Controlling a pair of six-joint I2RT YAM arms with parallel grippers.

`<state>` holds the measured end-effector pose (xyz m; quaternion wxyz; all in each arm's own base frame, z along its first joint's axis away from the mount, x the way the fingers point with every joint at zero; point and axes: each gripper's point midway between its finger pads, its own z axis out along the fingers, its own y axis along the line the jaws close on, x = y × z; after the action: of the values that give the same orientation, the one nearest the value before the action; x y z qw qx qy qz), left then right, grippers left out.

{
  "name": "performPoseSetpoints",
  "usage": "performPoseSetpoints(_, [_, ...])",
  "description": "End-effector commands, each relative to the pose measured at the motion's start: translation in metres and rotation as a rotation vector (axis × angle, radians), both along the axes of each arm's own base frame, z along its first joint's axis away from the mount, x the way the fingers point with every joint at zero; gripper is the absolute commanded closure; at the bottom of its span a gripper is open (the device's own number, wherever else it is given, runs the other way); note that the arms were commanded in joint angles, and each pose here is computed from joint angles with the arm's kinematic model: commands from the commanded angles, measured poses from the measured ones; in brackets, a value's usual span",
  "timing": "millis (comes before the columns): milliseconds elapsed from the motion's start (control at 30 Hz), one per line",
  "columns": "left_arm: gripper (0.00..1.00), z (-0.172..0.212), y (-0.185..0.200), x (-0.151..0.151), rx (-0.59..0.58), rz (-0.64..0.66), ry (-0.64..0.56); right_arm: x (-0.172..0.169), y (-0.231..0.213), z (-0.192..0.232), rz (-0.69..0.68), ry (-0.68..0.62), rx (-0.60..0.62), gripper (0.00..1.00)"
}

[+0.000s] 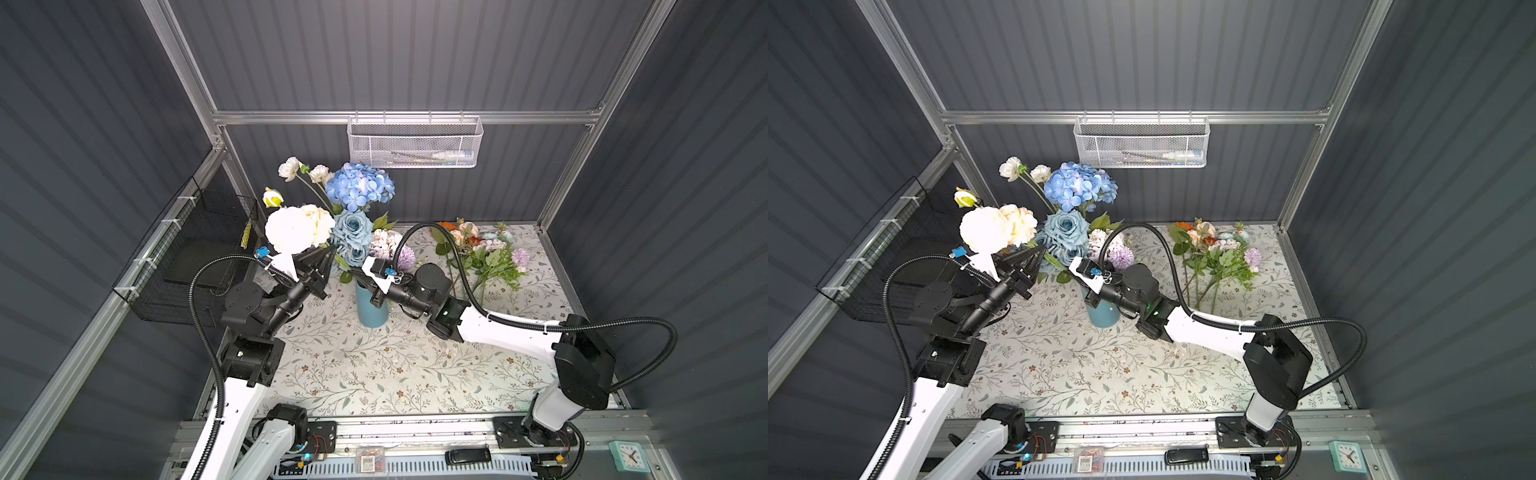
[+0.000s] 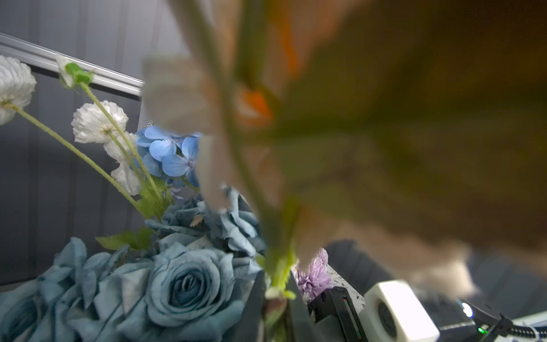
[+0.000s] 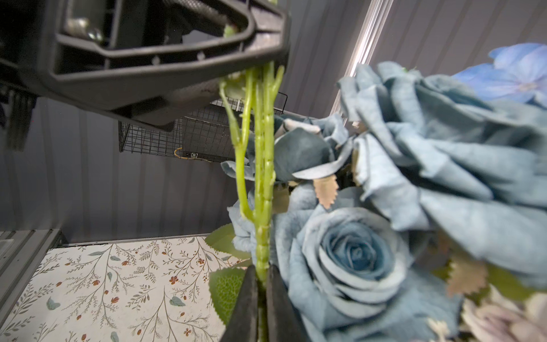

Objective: Arrange the flowers into the vase

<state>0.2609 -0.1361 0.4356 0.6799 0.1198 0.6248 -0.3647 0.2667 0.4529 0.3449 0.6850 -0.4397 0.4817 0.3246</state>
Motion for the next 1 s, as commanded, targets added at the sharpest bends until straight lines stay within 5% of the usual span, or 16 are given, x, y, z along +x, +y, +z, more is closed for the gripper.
performPoseSetpoints(0, [0.90, -0.012, 0.000, 0.003, 0.033, 0.006, 0.040, -0.009, -0.011, 0.016, 0.007, -0.011, 0.076, 0.62])
performPoseSetpoints(133, [0.88, -0.036, 0.004, 0.008, 0.063, 0.036, 0.091, -0.020, -0.028, 0.028, 0.012, -0.021, 0.132, 0.31])
performPoseSetpoints(267, [0.87, -0.048, 0.004, 0.012, 0.079, 0.046, 0.110, -0.026, -0.046, 0.040, -0.006, -0.028, 0.175, 0.20])
performPoseSetpoints(967, [0.86, -0.111, -0.053, 0.021, 0.271, 0.033, 0.187, -0.002, -0.127, 0.062, -0.187, -0.003, 0.368, 0.16])
